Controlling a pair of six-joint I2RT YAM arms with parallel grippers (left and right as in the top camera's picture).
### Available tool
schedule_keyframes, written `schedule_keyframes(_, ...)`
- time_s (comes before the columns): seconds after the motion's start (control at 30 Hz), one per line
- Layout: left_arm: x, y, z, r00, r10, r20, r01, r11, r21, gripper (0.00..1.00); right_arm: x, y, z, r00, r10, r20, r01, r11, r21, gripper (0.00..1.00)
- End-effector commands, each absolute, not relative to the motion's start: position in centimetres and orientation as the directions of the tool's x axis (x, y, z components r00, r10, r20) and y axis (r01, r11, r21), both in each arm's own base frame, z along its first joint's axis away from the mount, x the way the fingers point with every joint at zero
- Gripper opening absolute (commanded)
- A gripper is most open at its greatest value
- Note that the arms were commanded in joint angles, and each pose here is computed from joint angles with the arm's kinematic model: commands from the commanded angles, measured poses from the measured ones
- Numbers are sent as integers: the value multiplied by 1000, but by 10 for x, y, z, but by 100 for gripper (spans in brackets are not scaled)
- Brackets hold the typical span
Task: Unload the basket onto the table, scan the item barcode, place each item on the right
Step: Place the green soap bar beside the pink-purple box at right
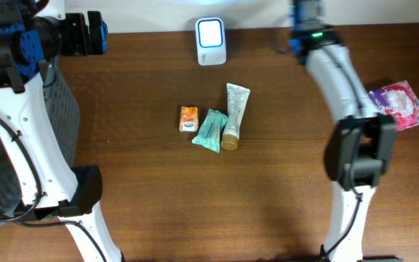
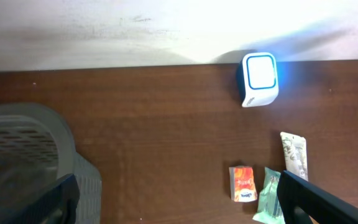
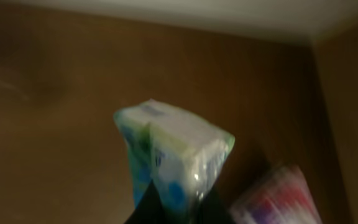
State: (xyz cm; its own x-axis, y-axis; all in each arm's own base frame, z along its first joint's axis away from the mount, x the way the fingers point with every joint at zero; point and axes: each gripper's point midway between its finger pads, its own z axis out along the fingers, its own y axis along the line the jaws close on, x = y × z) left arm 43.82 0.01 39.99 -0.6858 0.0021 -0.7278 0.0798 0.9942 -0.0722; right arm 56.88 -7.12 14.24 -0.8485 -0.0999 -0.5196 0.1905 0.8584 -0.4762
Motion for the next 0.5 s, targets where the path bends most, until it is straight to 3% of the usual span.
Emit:
schedule_keyframes(0.0,437,0,402,-683,-5,-730,81,993,-83,99,533,-114,117,-909,45,-415,205,914,-351,11)
schedule_keyframes(0.03,437,0,402,-683,-5,-730,81,993,-83,99,523,-124,106,-923,83,-376,207,930,-303,39)
schedule_keyframes(0.13,437,-1,402,-683,-5,-730,81,993,-83,99,496,-157,92,-937,179,-300,252,941,-227,94)
schedule_keyframes(0.17,437,0,402,-683,-5,-730,81,993,-83,99,492,-155,89,-939,193,-284,250,951,-182,99)
schedule_keyframes(0.23,437,-1,402,-683,-5,-730,81,993,-83,99,492,-131,84,-945,195,-264,214,976,-44,99)
schedule_keyframes(0.3,437,0,402,-683,-5,-730,81,993,-83,99,500,-81,87,-948,183,-261,132,970,202,99)
schedule_keyframes(0.4,437,0,402,-683,-5,-730,81,993,-83,99,509,16,121,-948,142,-285,-60,800,598,99)
schedule_keyframes(0.47,437,0,402,-683,-5,-730,81,993,-83,99,504,52,131,-956,101,-277,-116,735,668,99)
